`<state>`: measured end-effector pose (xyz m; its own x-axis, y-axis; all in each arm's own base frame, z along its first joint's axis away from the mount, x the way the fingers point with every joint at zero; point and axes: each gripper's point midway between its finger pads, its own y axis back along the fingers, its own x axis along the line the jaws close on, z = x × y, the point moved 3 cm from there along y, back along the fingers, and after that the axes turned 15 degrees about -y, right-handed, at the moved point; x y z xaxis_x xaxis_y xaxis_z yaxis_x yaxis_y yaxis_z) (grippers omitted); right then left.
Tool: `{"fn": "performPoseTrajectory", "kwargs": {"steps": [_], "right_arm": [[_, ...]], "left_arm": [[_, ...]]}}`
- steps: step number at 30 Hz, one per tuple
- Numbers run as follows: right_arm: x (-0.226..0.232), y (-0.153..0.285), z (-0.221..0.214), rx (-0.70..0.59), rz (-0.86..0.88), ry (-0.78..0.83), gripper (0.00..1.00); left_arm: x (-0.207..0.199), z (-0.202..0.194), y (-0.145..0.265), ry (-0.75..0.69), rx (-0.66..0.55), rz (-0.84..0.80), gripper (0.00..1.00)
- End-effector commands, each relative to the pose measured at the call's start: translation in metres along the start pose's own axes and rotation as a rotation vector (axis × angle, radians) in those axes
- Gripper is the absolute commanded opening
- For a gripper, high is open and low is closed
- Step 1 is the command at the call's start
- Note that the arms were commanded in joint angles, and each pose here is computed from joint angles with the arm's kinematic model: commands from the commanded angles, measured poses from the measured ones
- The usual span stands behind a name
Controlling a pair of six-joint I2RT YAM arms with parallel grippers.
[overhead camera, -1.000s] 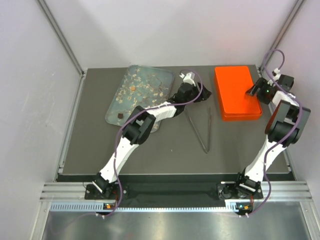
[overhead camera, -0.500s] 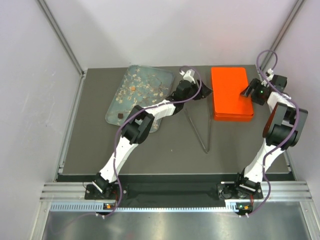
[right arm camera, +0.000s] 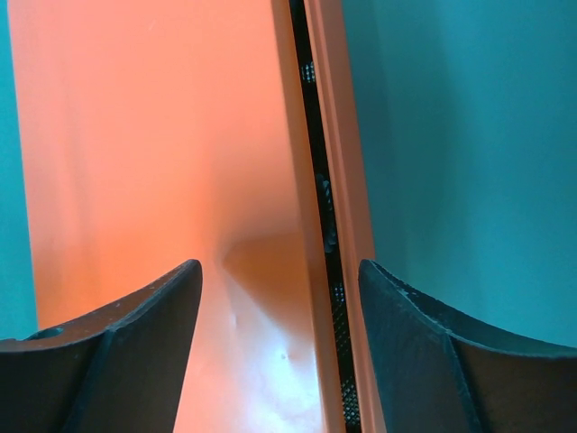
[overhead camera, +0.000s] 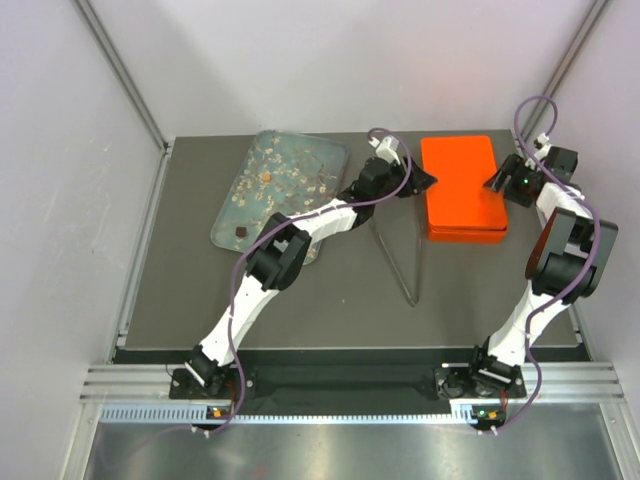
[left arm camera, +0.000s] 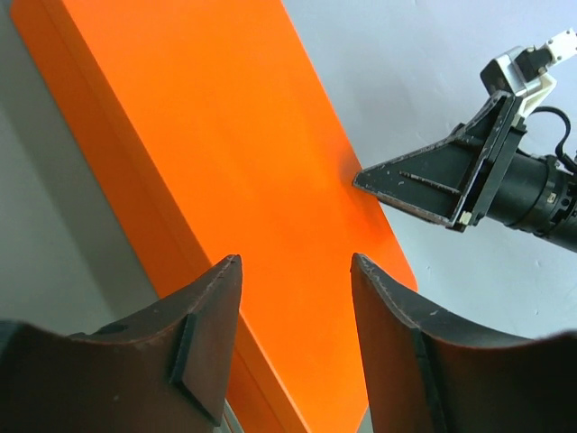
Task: Pack the chocolate
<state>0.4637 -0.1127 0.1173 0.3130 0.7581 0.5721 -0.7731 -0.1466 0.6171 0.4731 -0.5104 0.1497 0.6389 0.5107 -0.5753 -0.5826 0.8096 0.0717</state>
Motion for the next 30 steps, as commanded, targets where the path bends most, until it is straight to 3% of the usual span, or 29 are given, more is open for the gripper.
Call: {"fn": "performPoseTrajectory", "kwargs": {"steps": [1,8,21,30], "right_arm": [[0.018,0.018,0.017,-0.067,0.027,0.059,0.69],[0.017,0.021,0.019,-0.073,0.014,0.074,0.65],[0.015,0.019,0.017,-0.074,0.014,0.08,0.54],[0.015,0.017,0.018,-0.078,0.019,0.085,0.47]], "left_arm": [[-0.005,0.007,-0.006,-0.025,-0.024,-0.009,0.54],[0.007,-0.005,-0.009,-0.021,0.013,0.069,0.47],[0.009,-0.017,-0.013,0.023,0.024,0.05,0.45],[0.009,-0.024,-0.016,0.036,0.038,0.025,0.34]]}}
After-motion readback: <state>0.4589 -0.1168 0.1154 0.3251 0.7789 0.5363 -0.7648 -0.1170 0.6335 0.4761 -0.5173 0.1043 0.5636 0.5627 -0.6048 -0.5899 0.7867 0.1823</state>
